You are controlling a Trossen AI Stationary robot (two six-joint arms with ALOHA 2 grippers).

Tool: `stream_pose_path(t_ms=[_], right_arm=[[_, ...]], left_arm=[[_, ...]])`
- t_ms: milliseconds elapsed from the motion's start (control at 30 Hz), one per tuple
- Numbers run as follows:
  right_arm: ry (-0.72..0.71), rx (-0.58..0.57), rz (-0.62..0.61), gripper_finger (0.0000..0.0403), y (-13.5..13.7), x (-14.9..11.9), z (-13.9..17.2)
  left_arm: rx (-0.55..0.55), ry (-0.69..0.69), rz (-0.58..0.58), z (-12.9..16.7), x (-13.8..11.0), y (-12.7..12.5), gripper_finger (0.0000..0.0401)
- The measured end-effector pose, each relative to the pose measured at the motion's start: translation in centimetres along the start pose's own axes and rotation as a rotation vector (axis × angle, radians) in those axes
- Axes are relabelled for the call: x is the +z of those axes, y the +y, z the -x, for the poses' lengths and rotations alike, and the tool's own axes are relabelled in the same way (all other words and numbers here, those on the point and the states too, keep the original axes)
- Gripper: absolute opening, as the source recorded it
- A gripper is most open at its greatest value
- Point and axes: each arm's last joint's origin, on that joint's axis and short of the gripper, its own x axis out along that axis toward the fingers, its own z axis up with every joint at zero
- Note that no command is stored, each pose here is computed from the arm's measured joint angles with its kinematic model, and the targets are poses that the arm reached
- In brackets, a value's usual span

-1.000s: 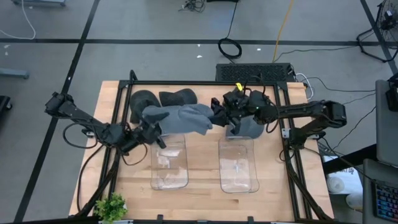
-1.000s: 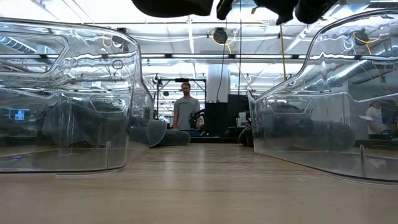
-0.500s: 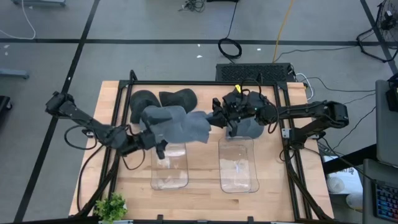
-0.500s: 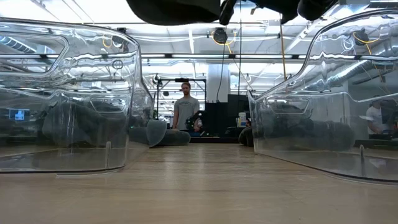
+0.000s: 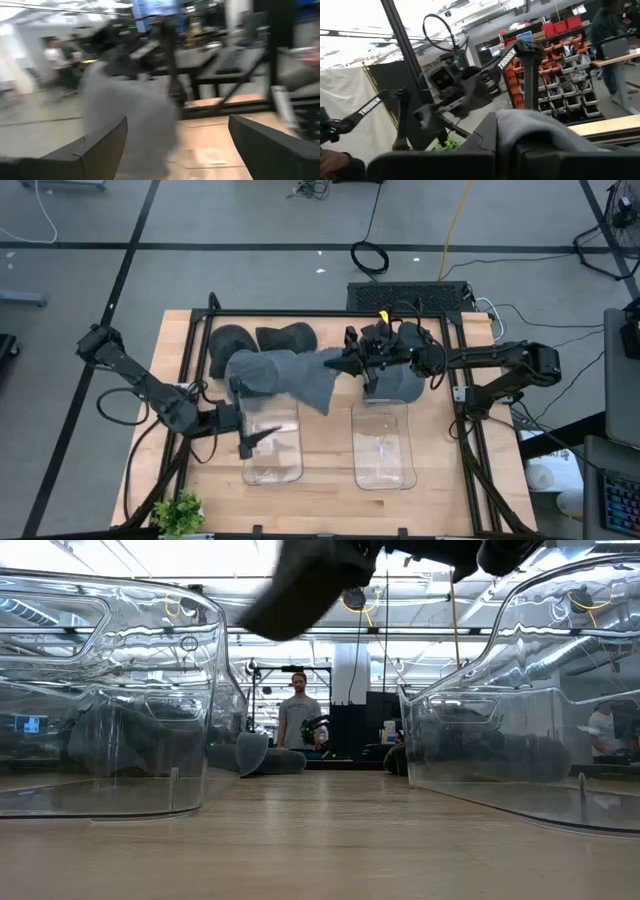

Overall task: Pick & Place hat
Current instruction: Put the top gray cap into the left transparent bin

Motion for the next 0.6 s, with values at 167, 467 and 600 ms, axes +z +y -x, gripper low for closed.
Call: stream_pose_path(t_ms=[167, 467, 600], right_arm=[[0.041, 0.161, 0.019, 0.0000, 0.4, 0.2, 0.1], [0.288, 0.538, -0.116, 0.0000, 3.6, -0.3, -0.9], [0.372, 0.817, -0.063, 0.0000, 6.2, -0.6, -1.3]], left_arm=[[0.037, 0.012, 0.026, 0.3, 0.0, -0.1, 0.0356], [0.138, 0.061, 0.164, -1.0, -0.8, 1.8, 0.0343], [-0.058, 0.156, 0.331, -2.3, -2.2, 2.9, 0.0348]])
